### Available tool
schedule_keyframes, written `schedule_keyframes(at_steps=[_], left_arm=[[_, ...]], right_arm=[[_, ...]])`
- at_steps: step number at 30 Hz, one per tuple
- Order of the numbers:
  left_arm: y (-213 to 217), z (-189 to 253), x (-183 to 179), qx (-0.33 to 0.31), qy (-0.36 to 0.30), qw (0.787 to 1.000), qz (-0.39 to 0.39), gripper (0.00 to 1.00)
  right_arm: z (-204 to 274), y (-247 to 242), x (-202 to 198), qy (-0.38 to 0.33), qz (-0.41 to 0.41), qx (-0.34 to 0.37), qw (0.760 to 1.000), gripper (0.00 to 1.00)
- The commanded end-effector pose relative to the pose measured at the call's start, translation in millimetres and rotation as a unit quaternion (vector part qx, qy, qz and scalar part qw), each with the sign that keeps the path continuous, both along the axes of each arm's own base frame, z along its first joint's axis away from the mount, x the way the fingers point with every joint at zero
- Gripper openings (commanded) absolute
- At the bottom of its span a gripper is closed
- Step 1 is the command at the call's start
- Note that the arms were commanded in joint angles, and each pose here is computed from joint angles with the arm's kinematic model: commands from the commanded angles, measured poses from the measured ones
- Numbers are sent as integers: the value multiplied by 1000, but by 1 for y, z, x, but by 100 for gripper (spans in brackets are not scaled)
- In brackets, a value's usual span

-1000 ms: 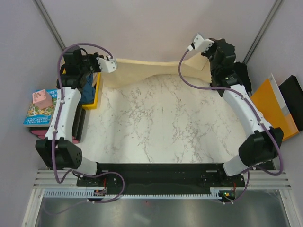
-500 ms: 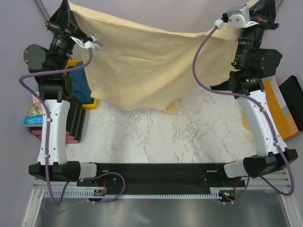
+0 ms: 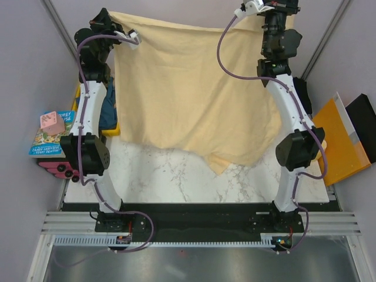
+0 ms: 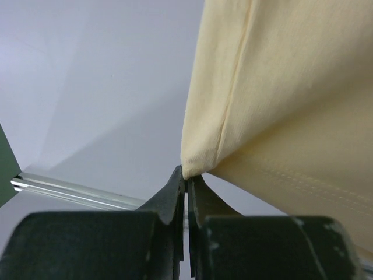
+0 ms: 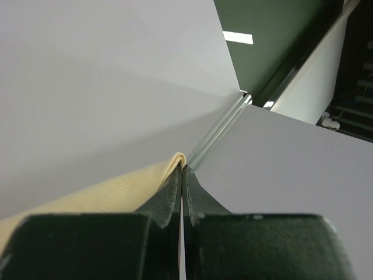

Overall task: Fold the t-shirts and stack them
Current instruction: Flatten the tshirt out

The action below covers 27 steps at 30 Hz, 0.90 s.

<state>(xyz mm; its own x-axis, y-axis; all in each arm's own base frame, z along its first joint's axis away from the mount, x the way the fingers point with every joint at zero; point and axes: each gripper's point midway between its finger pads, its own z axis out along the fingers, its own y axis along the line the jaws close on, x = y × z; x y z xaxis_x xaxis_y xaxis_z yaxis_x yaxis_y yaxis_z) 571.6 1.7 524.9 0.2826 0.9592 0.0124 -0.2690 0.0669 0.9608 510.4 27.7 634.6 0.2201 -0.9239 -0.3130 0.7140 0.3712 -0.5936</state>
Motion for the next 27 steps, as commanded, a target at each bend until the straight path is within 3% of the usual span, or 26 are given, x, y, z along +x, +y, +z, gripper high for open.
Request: schedule_keyframes(at_steps=[1,2,4,9,10,13,17,20,21,22,23,24,25,26,27], left_arm=[[23,75,-3,29,-139,987,77,2],[25,108,-19,27,-198,976,89,2],[24,128,-31,32,-245,964,95,2],[12,199,-116,31,-381,920,86,2],[-1,207,-130,24,-395,915,72,2],[-9,224,-166,6,-421,906,53,2],[-10,233,-181,8,-465,883,67,2],[-9,219,-160,-13,-442,894,68,2],[-8,222,-172,-18,-440,895,67,2],[-10,189,-139,-15,-393,917,63,2],[-10,175,-133,-16,-372,926,60,2],[-10,159,-125,-18,-347,936,56,2],[-12,117,-110,-28,-280,959,42,2],[-15,89,-103,-26,-239,970,34,2],[-18,4,-76,-23,-136,990,26,2]], right_arm=[[56,-17,-23,-112,-35,-35,993,0],[65,-19,-29,-127,-43,-45,990,0],[89,-23,-59,-172,-50,-54,982,0],[132,-21,-136,-221,-29,-84,971,0],[151,-24,-171,-241,-25,-81,967,0],[169,-28,-205,-254,-19,-76,964,0],[169,-32,-214,-258,-17,-66,964,0],[158,-35,-202,-235,-13,-36,971,0],[144,-35,-185,-195,-9,-31,980,0],[134,-35,-177,-174,-8,-29,984,0],[97,-31,-139,-113,-3,-34,993,0],[90,-33,-149,-91,2,-32,995,0],[67,-30,-138,-51,23,-25,998,0],[7,-22,-104,38,38,-30,998,0],[-14,-22,-116,85,48,-26,995,0]])
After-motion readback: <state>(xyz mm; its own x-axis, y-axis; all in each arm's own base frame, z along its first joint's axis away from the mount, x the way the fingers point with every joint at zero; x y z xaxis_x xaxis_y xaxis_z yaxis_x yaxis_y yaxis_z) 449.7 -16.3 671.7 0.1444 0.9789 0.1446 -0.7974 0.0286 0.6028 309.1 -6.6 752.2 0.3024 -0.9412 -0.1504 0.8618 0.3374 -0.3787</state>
